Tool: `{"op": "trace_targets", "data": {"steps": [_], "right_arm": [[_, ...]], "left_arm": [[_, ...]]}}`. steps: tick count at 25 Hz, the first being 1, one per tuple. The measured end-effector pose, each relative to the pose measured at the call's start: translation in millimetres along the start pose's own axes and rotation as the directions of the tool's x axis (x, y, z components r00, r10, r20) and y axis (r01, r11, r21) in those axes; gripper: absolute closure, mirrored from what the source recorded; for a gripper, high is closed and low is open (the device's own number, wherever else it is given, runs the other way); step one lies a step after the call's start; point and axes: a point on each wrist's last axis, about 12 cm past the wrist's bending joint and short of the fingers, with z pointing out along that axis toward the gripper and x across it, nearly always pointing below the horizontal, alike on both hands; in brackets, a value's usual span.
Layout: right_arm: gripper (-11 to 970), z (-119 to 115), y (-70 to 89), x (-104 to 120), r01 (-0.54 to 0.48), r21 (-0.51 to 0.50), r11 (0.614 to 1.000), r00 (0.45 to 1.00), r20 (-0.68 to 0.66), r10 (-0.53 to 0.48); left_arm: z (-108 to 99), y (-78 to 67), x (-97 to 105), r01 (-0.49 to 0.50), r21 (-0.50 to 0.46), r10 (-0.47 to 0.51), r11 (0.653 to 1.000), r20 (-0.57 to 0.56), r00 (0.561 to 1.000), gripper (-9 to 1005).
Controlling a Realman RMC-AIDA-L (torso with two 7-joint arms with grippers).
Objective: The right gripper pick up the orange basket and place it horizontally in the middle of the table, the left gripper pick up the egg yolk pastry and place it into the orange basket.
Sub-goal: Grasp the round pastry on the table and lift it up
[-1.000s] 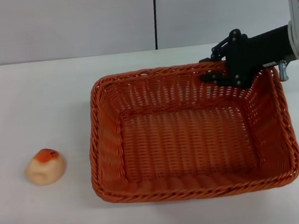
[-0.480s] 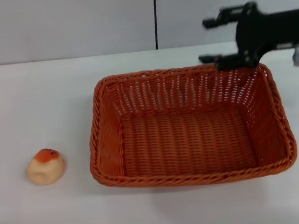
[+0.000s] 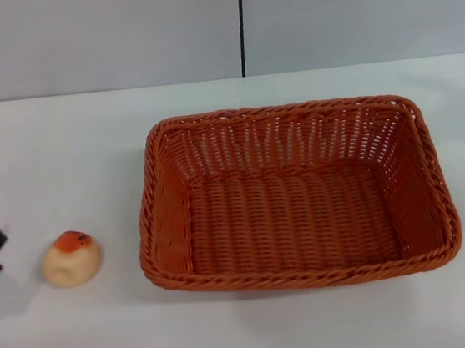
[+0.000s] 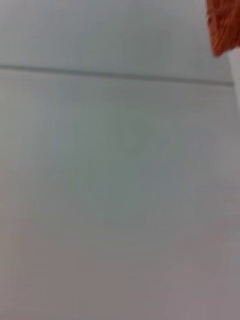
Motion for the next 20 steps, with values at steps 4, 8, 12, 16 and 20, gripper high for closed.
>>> {"op": "trace_targets", "data": {"steps": [4, 8, 12, 16, 20], "right_arm": [[260, -42, 12.4, 12, -0.071, 0.106, 0.992, 0.988, 0.145, 0.055], [261, -57, 13.9, 15, -0.093, 0.154, 0.984, 0.983, 0.168, 0.067], [261, -62, 15.9, 19, -0.110, 0.171, 0.979, 0.982, 0.173, 0.080], [260, -62, 16.1, 22, -0.124, 0.176, 0.977, 0.980, 0.175, 0.093], [260, -60, 15.4, 22, -0.128, 0.171, 0.977, 0.980, 0.174, 0.098]], "left_arm": [[8, -0.8, 2, -0.007, 0.056, 0.009, 0.998, -0.038, 0.999, 257], [21, -2.7, 8, -0.008, 0.118, 0.021, 0.993, -0.107, 0.994, 259], [28, -5.3, 12, 0.028, 0.173, 0.001, 0.985, -0.168, 0.986, 260], [30, -7.7, 17, 0.036, 0.185, 0.004, 0.982, -0.210, 0.978, 261], [36, -11.4, 25, 0.043, 0.175, 0.000, 0.984, -0.242, 0.970, 262]]}}
